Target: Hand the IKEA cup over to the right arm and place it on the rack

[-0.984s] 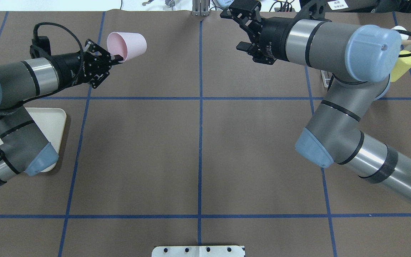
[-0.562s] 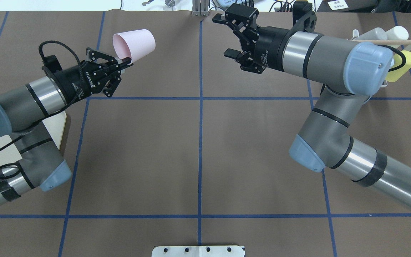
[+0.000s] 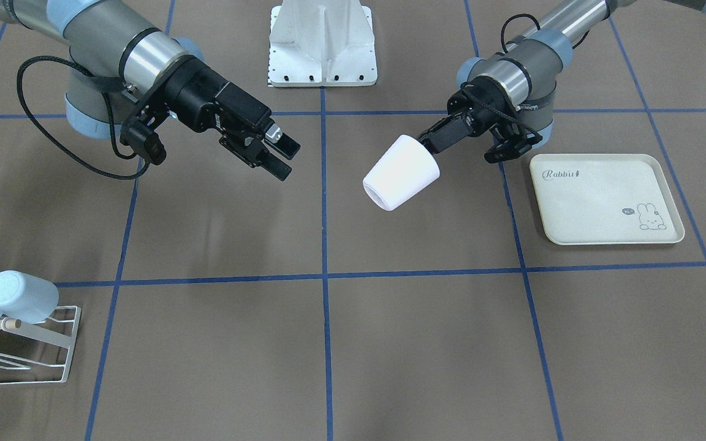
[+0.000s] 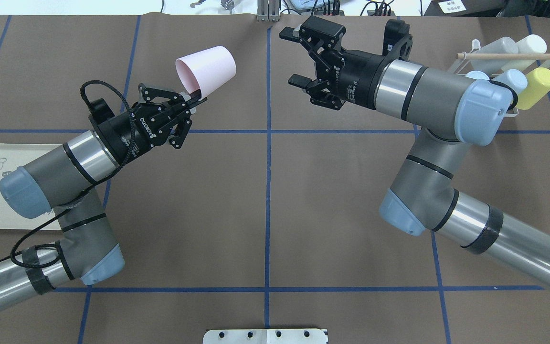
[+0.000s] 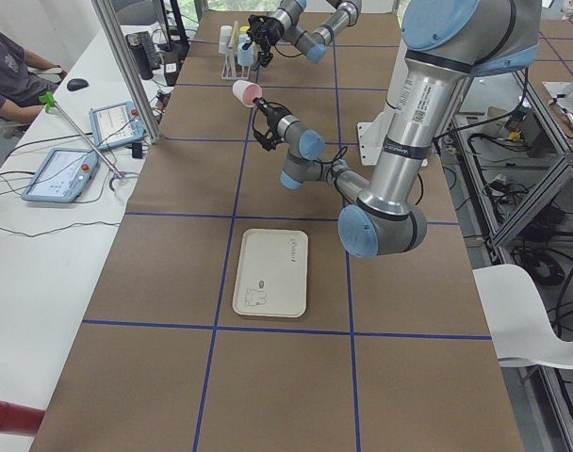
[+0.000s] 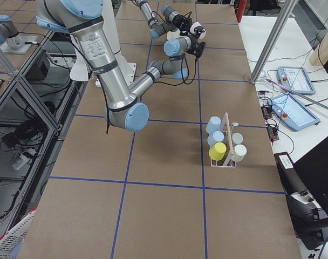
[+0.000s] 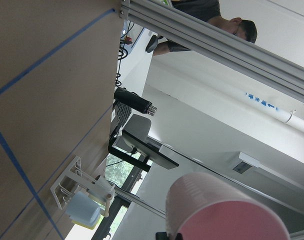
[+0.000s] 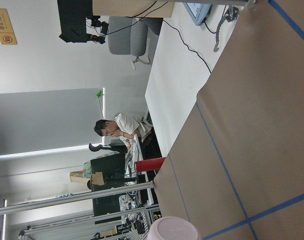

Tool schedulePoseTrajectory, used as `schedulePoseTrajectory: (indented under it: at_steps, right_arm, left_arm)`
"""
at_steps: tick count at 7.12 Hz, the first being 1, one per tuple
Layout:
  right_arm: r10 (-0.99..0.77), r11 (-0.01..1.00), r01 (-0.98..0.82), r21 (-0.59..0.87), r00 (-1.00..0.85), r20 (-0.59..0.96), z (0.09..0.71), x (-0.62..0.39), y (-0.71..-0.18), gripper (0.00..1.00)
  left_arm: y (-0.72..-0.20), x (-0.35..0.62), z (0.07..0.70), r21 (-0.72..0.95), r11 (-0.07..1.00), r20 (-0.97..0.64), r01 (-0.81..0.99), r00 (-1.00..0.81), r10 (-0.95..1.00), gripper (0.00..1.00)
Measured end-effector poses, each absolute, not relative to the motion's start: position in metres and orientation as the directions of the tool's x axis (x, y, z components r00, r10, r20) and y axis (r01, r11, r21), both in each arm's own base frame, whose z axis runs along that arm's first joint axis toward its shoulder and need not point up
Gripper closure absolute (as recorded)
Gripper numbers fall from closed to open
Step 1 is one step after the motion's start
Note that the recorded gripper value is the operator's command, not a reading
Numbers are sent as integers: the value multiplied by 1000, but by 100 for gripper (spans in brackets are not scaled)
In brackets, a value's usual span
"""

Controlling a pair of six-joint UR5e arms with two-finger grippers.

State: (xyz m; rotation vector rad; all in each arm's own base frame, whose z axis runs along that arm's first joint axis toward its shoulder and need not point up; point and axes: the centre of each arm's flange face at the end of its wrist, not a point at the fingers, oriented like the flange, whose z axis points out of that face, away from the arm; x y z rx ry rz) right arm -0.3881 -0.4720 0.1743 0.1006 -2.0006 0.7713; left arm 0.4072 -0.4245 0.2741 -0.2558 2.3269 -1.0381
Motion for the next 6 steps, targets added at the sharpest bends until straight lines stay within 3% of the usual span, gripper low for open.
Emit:
schedulePoseTrajectory:
  at_steps: [3, 6]
  right_arm:
    - [237, 777, -375, -506, -570, 787, 175, -414, -454, 0]
    - [232, 766, -387, -513, -577, 783, 174, -419, -453, 0]
  left_arm:
    - [-424, 417, 255, -741, 671, -345, 24, -871, -350, 100]
    - [-435, 441, 258, -750, 660, -368, 50, -860, -353, 100]
